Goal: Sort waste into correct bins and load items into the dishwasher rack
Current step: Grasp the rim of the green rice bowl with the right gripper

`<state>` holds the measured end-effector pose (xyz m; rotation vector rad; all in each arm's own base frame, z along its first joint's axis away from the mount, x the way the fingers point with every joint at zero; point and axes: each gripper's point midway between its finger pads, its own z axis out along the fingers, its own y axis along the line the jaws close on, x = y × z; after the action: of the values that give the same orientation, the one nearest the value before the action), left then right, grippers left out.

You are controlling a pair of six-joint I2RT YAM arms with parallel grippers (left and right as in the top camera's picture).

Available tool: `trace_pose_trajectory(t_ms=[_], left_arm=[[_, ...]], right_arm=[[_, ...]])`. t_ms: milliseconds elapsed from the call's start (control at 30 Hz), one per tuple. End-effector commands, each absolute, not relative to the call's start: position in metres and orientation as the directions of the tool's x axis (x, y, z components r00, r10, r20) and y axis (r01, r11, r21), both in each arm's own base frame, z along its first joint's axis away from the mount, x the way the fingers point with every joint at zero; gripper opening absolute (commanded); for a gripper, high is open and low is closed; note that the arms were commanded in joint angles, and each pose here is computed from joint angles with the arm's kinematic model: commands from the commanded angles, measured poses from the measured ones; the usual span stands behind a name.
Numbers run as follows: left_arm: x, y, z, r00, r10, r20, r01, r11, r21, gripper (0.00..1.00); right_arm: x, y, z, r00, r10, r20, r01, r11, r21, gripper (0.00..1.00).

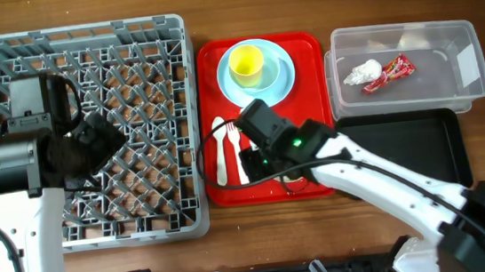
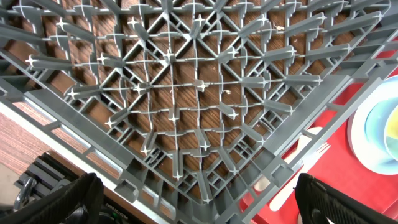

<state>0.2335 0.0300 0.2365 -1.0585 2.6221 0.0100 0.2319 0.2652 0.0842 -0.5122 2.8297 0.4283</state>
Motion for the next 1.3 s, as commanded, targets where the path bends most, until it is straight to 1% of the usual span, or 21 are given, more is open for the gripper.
trace_pose_trajectory(t_ms=[0, 67, 233, 400, 500, 700, 800, 1067, 1133, 1267], left_arm=[[0.232, 0.034, 0.237, -0.671, -0.679, -0.297, -0.685, 0.721, -0.099, 1.00], [0.232, 0.034, 0.237, -0.671, -0.679, -0.297, -0.685, 0.721, -0.099, 1.00], [0.232, 0.034, 0.237, -0.671, -0.679, -0.297, -0.685, 0.721, -0.099, 1.00], [0.232, 0.034, 0.237, -0.671, -0.679, -0.297, -0.685, 0.721, -0.099, 1.00], [0.232, 0.034, 0.237, -0.671, -0.679, -0.297, -0.685, 0.721, -0.099, 1.00], [0.232, 0.034, 0.237, -0.671, -0.679, -0.297, -0.685, 0.721, -0.099, 1.00], [0.232, 0.034, 0.237, -0.671, -0.679, -0.297, -0.685, 0.721, -0.099, 1.00], [0.232, 0.034, 0.237, -0.671, -0.679, -0.297, -0.685, 0.721, -0.099, 1.00], [0.232, 0.034, 0.237, -0.671, -0.679, -0.297, -0.685, 0.721, -0.099, 1.00], [0.232, 0.034, 0.237, -0.671, -0.679, -0.297, -0.685, 0.721, -0.099, 1.00]], right_arm=[[0.233, 0.262, 0.054, -0.926, -0.303, -0.227, -0.345, 0.922, 0.177, 0.38], [0.239, 0.254, 0.046, -0.938, -0.260, -0.228, -0.294, 0.947, 0.131, 0.38], [0.244, 0.257, 0.047, -0.933, -0.256, -0.252, -0.295, 0.946, 0.132, 0.38], [0.249, 0.236, 0.045, -0.931, -0.254, -0.260, -0.269, 0.963, 0.021, 0.39], [0.249, 0.237, 0.045, -0.943, -0.209, -0.260, -0.226, 0.973, 0.038, 0.38], [0.248, 0.239, 0.040, -0.945, -0.203, -0.257, -0.224, 0.973, 0.054, 0.36], [0.250, 0.233, 0.038, -0.942, -0.202, -0.267, -0.215, 0.976, 0.021, 0.32], [0.255, 0.213, 0.039, -0.935, -0.210, -0.287, -0.194, 0.977, -0.086, 0.31], [0.255, 0.213, 0.039, -0.935, -0.210, -0.284, -0.193, 0.977, -0.087, 0.31], [0.246, 0.225, 0.036, -0.946, -0.209, -0.246, -0.213, 0.977, -0.010, 0.30]])
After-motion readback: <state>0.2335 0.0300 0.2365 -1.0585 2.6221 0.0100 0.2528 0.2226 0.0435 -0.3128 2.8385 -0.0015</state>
